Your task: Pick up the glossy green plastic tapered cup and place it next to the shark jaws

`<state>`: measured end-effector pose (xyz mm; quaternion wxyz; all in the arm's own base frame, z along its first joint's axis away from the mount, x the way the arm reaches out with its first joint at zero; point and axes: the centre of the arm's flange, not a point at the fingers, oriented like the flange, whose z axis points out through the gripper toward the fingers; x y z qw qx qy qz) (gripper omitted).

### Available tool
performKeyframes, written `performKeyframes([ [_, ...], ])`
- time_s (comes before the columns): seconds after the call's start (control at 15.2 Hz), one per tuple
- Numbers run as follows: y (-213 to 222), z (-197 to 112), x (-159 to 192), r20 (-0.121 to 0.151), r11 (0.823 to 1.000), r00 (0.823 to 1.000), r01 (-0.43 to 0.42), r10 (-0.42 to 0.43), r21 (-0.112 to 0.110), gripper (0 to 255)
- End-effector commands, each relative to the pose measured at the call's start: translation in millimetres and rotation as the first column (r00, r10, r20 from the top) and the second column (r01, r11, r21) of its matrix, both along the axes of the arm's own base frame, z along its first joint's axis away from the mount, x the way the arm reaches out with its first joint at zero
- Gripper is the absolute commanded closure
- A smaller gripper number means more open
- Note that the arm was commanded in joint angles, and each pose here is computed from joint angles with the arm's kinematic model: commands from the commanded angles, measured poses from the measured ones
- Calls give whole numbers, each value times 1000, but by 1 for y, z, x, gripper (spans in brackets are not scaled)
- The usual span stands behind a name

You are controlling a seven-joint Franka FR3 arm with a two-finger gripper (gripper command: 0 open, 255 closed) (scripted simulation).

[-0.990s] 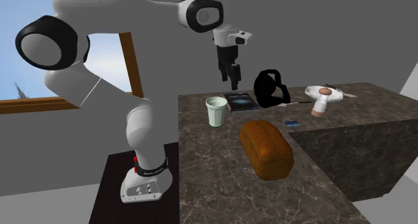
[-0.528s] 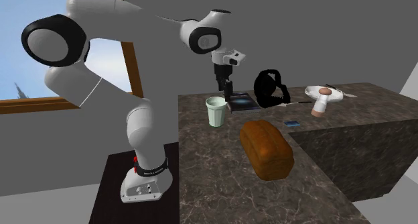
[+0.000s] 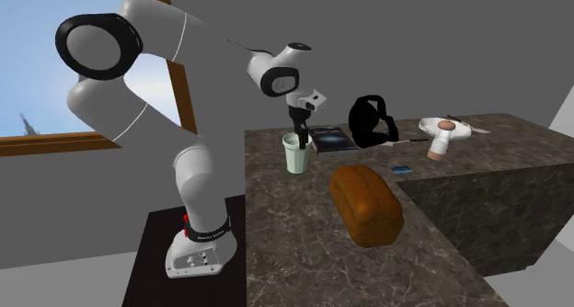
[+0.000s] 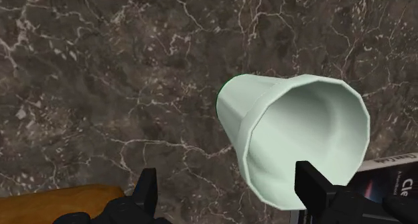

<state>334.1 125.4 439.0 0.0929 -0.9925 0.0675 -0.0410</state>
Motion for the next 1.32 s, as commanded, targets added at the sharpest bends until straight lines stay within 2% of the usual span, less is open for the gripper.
performKeyframes([
  [0.0,17,-21,4,-8,999,1000,24,-24,22,0],
  [0.07,24,-28,5,-12,999,999,33,-33,31,0],
  [0.59,32,-67,9,-12,999,999,33,-33,31,0],
  [1.06,32,-67,9,-12,999,999,33,-33,31,0],
  [1.12,32,-67,9,-12,999,999,33,-33,31,255],
  [1.25,32,-67,9,-12,999,999,33,-33,31,255],
])
